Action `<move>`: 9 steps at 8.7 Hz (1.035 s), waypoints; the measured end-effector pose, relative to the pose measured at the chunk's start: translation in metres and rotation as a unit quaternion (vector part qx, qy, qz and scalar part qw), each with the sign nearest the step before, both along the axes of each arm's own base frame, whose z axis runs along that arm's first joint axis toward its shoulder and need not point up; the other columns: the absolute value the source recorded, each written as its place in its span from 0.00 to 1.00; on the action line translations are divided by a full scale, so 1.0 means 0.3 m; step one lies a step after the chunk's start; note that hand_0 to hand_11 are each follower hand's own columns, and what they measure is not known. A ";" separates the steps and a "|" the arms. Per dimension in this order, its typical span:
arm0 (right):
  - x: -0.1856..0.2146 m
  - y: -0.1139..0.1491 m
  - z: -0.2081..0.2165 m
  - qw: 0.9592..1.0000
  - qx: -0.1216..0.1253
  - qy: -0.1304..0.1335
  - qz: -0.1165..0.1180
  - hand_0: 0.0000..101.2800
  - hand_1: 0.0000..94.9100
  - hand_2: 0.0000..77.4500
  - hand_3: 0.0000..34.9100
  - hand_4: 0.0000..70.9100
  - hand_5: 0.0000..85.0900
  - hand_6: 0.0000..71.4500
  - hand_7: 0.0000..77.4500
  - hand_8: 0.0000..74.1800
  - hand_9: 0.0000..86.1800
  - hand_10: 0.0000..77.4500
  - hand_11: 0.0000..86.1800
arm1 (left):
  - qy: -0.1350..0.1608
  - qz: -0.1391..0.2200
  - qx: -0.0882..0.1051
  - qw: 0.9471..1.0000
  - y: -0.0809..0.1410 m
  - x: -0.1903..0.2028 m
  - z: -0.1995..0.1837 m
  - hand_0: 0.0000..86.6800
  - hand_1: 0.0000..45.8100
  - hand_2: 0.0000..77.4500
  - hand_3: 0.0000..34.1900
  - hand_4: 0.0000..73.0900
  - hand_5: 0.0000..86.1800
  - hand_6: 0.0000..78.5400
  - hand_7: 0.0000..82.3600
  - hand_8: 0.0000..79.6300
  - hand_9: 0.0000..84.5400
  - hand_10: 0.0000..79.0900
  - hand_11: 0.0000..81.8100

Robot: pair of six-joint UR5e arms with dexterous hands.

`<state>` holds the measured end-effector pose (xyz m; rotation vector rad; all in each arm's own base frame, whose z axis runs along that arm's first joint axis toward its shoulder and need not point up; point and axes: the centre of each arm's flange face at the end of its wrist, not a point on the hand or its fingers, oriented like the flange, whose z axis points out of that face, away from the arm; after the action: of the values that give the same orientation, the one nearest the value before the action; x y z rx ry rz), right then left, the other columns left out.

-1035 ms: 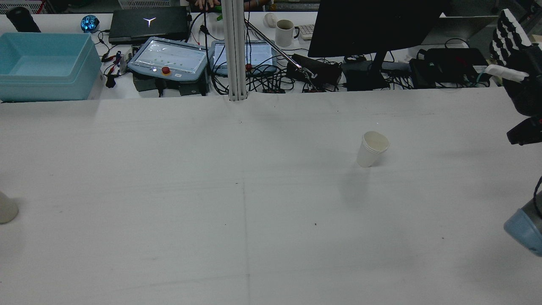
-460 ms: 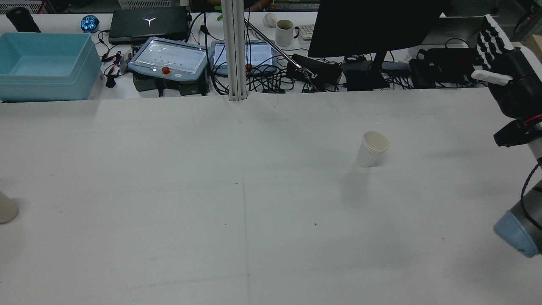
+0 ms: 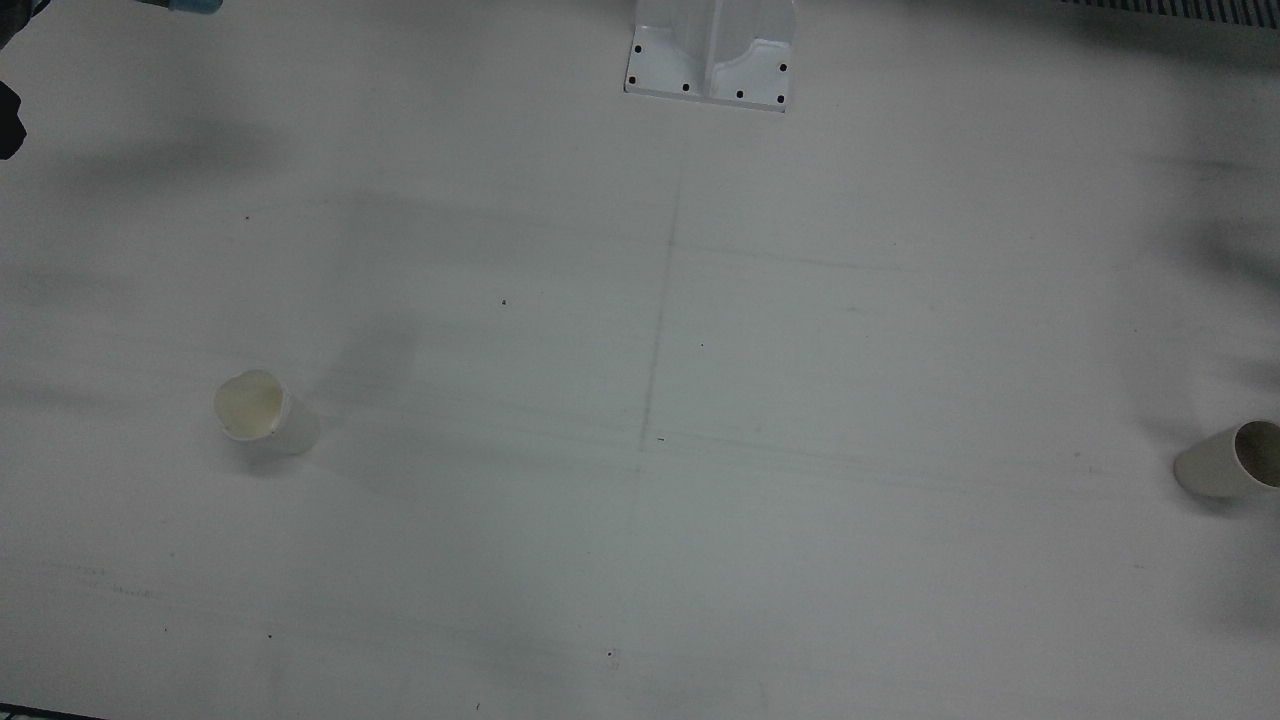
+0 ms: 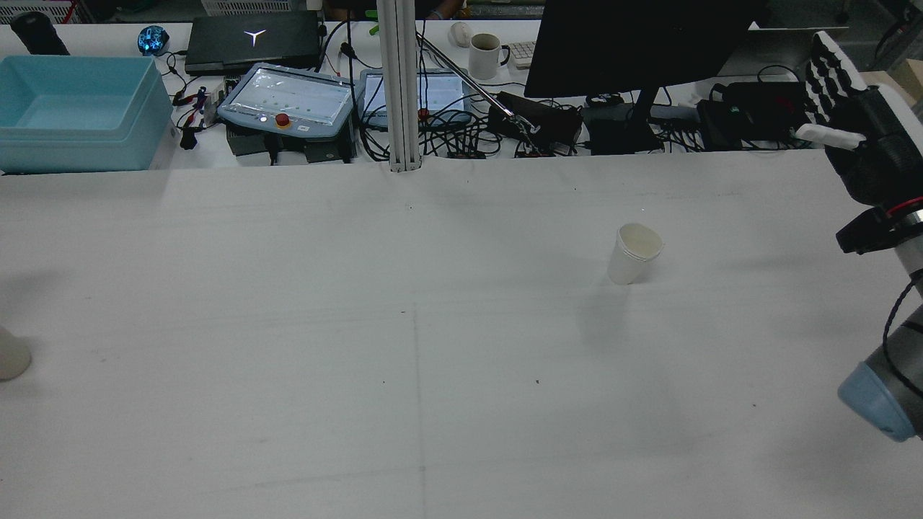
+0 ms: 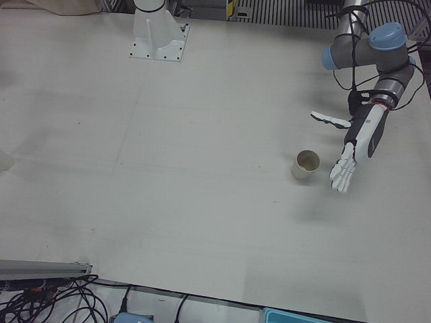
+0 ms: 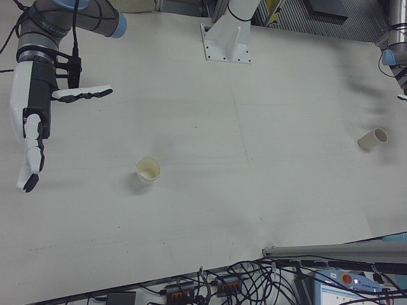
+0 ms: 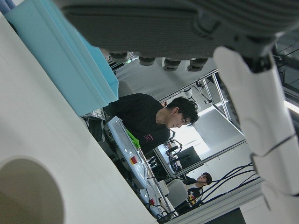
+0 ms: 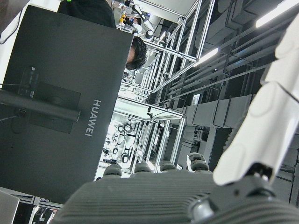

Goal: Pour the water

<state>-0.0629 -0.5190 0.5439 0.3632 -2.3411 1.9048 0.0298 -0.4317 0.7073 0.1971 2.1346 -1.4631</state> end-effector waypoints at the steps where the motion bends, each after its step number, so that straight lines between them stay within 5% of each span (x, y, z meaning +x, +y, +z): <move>1: -0.005 -0.002 0.004 1.000 -0.001 0.001 -0.001 0.46 0.13 0.04 0.18 0.00 0.10 0.01 0.02 0.01 0.01 0.01 0.01 | 0.018 0.005 0.004 1.000 -0.057 0.029 -0.100 0.54 0.30 0.02 0.14 0.01 0.08 0.01 0.05 0.01 0.01 0.00 0.01; 3: -0.016 -0.015 0.002 1.000 -0.001 0.002 -0.003 0.46 0.13 0.04 0.17 0.00 0.10 0.01 0.02 0.01 0.01 0.01 0.01 | 0.015 0.002 0.012 1.000 -0.211 0.095 -0.183 0.54 0.30 0.02 0.16 0.01 0.08 0.01 0.05 0.01 0.01 0.00 0.01; 4: -0.014 -0.018 0.001 1.000 0.000 0.002 -0.002 0.46 0.14 0.04 0.17 0.00 0.10 0.01 0.01 0.01 0.01 0.01 0.01 | 0.007 -0.003 0.011 1.000 -0.214 0.095 -0.108 0.54 0.30 0.02 0.17 0.01 0.06 0.01 0.02 0.01 0.01 0.00 0.01; 7: -0.024 -0.022 -0.005 1.000 0.001 0.001 -0.005 0.46 0.14 0.06 0.15 0.00 0.10 0.01 0.01 0.01 0.01 0.01 0.01 | -0.020 -0.028 0.009 0.999 0.117 -0.055 0.199 0.54 0.29 0.02 0.21 0.01 0.03 0.01 0.01 0.01 0.02 0.00 0.01; 9: -0.029 -0.023 -0.009 1.000 0.002 0.002 -0.006 0.46 0.14 0.06 0.15 0.00 0.10 0.01 0.01 0.01 0.01 0.01 0.01 | -0.026 -0.025 0.010 0.999 0.218 -0.087 0.248 0.54 0.26 0.02 0.17 0.01 0.04 0.01 0.01 0.01 0.02 0.00 0.01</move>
<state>-0.0716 -0.5259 0.5412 0.3515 -2.3408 1.8925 0.0037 -0.3663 0.7815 0.2956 2.1180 -1.4486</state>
